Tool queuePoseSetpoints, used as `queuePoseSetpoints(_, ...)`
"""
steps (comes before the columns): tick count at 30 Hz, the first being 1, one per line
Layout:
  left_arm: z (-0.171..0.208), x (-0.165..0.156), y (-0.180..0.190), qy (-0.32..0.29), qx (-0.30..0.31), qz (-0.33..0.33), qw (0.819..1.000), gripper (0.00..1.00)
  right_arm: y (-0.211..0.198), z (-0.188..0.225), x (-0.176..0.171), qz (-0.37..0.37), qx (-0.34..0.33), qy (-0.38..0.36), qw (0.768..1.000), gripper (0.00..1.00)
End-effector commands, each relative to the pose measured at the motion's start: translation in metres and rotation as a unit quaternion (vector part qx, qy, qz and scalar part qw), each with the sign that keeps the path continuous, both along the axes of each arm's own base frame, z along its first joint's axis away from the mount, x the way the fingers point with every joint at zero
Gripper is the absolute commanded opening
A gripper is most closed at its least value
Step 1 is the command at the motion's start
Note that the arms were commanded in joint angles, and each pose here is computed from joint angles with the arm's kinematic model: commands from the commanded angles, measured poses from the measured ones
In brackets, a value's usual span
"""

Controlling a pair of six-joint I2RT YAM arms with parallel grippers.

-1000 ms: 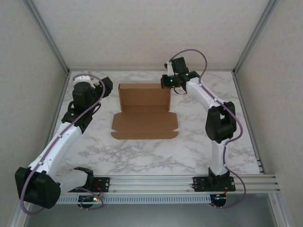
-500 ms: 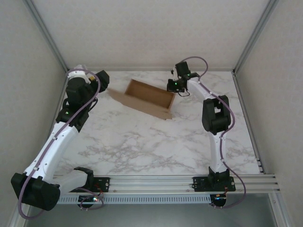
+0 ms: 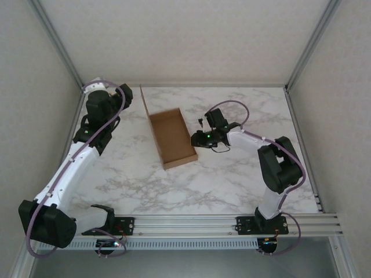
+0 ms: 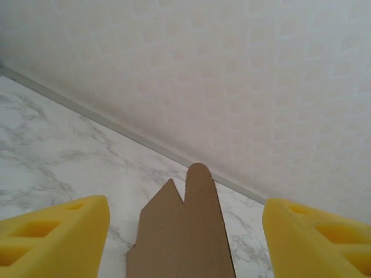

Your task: Fold the paper box

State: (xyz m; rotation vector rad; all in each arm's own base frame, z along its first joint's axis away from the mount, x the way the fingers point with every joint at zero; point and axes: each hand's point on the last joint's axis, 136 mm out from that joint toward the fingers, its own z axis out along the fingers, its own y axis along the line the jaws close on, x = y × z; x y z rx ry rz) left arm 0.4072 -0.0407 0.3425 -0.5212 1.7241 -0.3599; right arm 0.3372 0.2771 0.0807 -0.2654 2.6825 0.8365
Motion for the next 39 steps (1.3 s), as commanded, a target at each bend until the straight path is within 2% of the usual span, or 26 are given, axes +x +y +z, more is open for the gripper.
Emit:
queuePoseSetpoints(1,0.003,-0.002,0.01,-0.007,-0.001,0.021,1.0,0.7,-0.02,0.022,0.032,-0.027,-0.044,-0.07,0.996,0.43)
queuePoseSetpoints(4,0.007,-0.004,0.009,-0.007,0.002,0.019,1.0,0.7,-0.011,0.027,0.05,-0.001,-0.063,-0.078,0.995,0.51)
queuePoseSetpoints(8,0.01,-0.009,0.011,-0.007,0.002,0.02,1.0,0.7,0.014,0.022,0.077,0.027,-0.074,-0.051,0.996,0.5)
queuePoseSetpoints(14,0.008,-0.017,0.012,0.0,0.002,0.018,1.0,0.7,0.029,0.003,0.113,-0.008,-0.126,-0.052,0.991,0.47)
queuePoseSetpoints(17,0.006,-0.018,0.01,0.001,-0.001,0.013,1.0,0.7,0.041,-0.008,0.122,-0.024,-0.119,-0.018,0.992,0.4)
queuePoseSetpoints(21,0.005,-0.019,0.009,0.001,-0.003,0.009,1.0,0.7,0.05,-0.02,0.127,-0.039,-0.113,0.003,0.993,0.39)
queuePoseSetpoints(26,0.001,-0.021,0.009,0.002,-0.009,0.011,1.0,0.7,0.033,-0.027,0.133,-0.103,-0.144,0.005,0.984,0.36)
queuePoseSetpoints(31,0.001,-0.024,0.012,-0.002,-0.011,0.017,1.0,0.7,0.013,-0.023,0.122,-0.193,-0.127,0.013,0.973,0.26)
queuePoseSetpoints(35,0.006,-0.027,0.016,-0.007,-0.01,0.028,1.0,0.7,-0.003,-0.035,0.088,-0.279,-0.094,0.062,0.954,0.19)
queuePoseSetpoints(37,0.008,-0.029,0.018,-0.009,-0.009,0.033,0.999,0.7,0.002,-0.04,0.068,-0.288,-0.065,0.078,0.952,0.2)
queuePoseSetpoints(39,0.009,-0.03,0.019,-0.011,-0.009,0.036,0.999,0.7,0.015,-0.041,0.047,-0.266,-0.047,0.088,0.959,0.29)
